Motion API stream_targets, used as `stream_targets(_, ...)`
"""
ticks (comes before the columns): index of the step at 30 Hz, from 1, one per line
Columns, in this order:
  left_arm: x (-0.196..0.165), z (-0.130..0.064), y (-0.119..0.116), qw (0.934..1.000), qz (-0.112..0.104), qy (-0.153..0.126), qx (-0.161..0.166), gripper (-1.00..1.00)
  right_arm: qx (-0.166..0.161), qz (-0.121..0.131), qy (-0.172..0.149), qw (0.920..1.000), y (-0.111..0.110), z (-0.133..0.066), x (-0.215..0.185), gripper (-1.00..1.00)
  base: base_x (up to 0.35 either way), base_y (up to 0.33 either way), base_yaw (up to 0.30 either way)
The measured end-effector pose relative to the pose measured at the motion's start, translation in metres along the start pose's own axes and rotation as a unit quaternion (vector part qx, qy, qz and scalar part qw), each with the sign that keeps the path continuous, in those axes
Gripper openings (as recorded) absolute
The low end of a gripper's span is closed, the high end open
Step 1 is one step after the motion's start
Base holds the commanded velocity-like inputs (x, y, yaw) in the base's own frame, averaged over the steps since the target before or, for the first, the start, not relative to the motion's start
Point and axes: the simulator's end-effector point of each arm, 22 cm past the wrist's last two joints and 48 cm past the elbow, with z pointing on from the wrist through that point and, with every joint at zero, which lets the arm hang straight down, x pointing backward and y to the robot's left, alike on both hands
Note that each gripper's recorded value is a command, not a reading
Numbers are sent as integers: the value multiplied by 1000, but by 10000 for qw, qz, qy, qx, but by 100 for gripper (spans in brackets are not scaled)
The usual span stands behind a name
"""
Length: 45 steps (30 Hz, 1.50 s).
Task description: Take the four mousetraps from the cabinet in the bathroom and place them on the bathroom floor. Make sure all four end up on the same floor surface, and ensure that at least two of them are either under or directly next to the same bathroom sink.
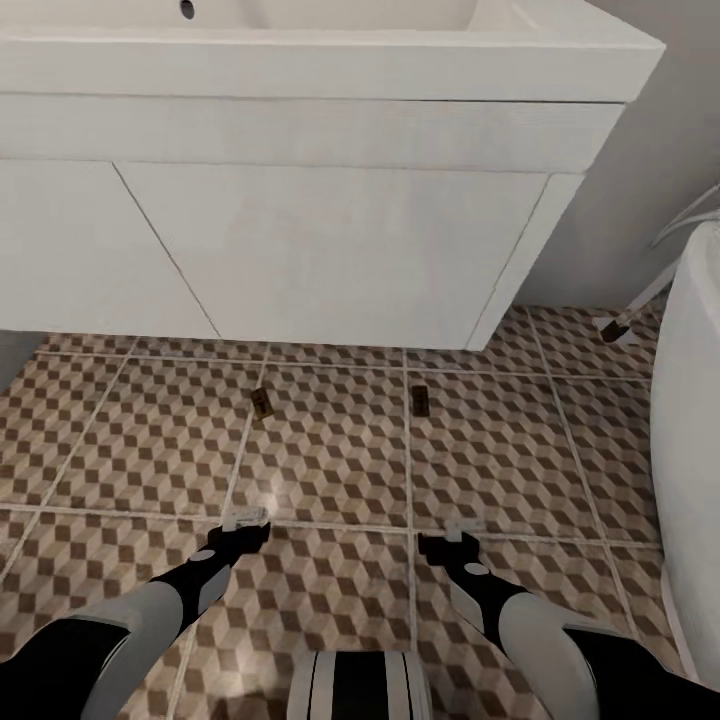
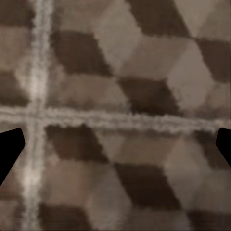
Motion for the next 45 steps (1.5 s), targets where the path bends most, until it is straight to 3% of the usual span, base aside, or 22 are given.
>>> stream_targets(29,0,0,1,10000,1,-2,-6,100,5,3,14,10000,-1,0,1,100,-341,0,0)
stream_targets(45,-2,0,1,10000,1,-27,-3,100,10,4,11,10000,-1,0,0,100,-72,0,0)
